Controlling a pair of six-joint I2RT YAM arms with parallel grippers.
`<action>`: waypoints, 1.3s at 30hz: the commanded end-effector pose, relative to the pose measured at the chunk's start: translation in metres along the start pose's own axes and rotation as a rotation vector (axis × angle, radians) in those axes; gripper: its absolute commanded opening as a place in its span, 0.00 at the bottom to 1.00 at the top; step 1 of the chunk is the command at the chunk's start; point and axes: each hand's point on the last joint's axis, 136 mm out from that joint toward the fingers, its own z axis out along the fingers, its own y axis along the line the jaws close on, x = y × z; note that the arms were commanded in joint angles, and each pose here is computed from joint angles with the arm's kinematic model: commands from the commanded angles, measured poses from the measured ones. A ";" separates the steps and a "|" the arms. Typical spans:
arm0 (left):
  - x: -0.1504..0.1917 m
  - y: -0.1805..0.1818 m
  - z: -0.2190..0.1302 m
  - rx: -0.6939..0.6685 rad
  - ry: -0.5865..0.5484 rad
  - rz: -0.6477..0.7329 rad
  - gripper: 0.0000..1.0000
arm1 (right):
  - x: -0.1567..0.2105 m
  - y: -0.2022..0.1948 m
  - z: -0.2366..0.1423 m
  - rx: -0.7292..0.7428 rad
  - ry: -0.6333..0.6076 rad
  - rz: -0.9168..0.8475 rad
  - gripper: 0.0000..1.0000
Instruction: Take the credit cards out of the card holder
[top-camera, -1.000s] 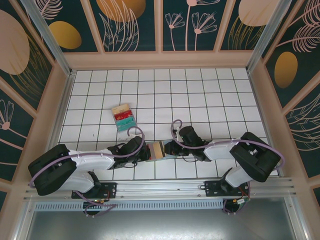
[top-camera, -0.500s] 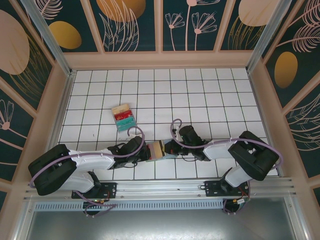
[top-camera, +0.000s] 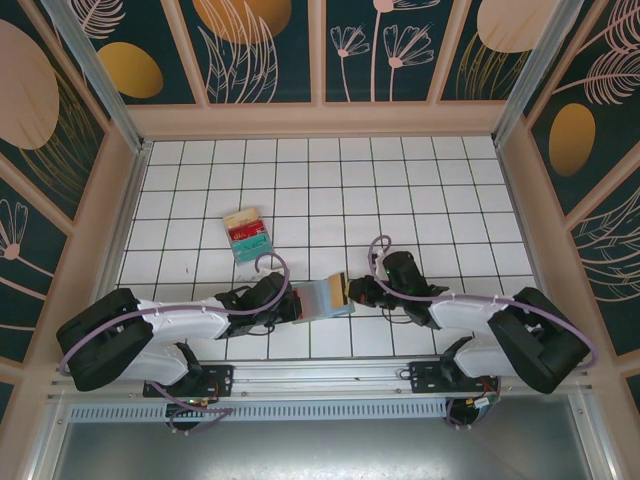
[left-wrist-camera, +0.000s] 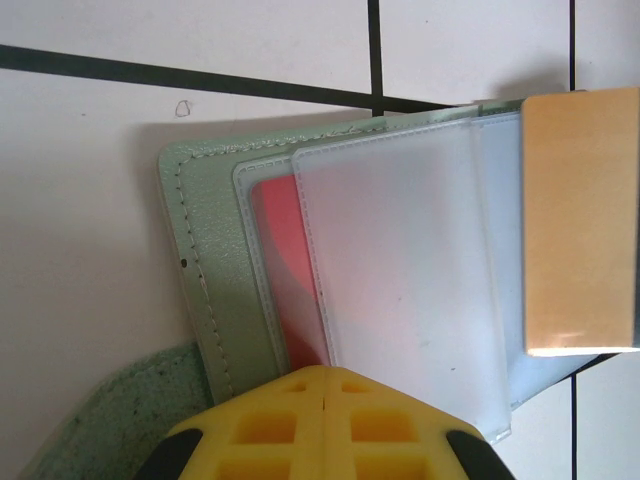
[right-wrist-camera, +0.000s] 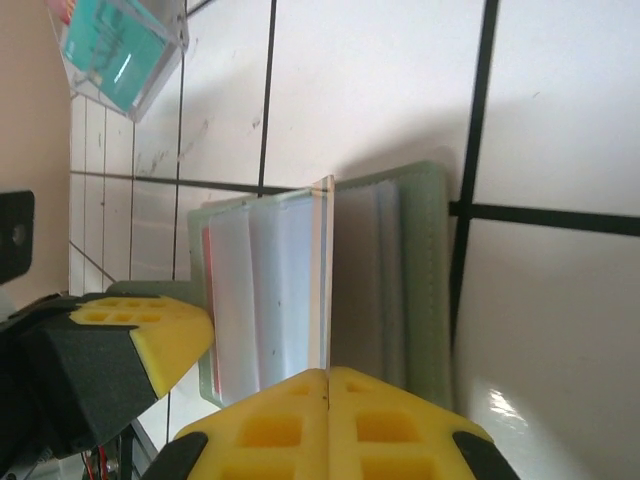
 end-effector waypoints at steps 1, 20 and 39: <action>0.014 0.025 0.000 -0.093 0.048 0.021 0.00 | -0.002 -0.005 -0.011 0.022 -0.021 -0.024 0.00; -0.067 -0.070 -0.102 0.439 -0.380 -0.110 0.48 | -0.031 0.086 -0.053 -0.315 -0.179 -0.230 0.00; -0.058 -0.133 -0.122 0.803 -0.298 -0.071 0.37 | -0.014 0.134 -0.072 -0.573 -0.150 -0.257 0.00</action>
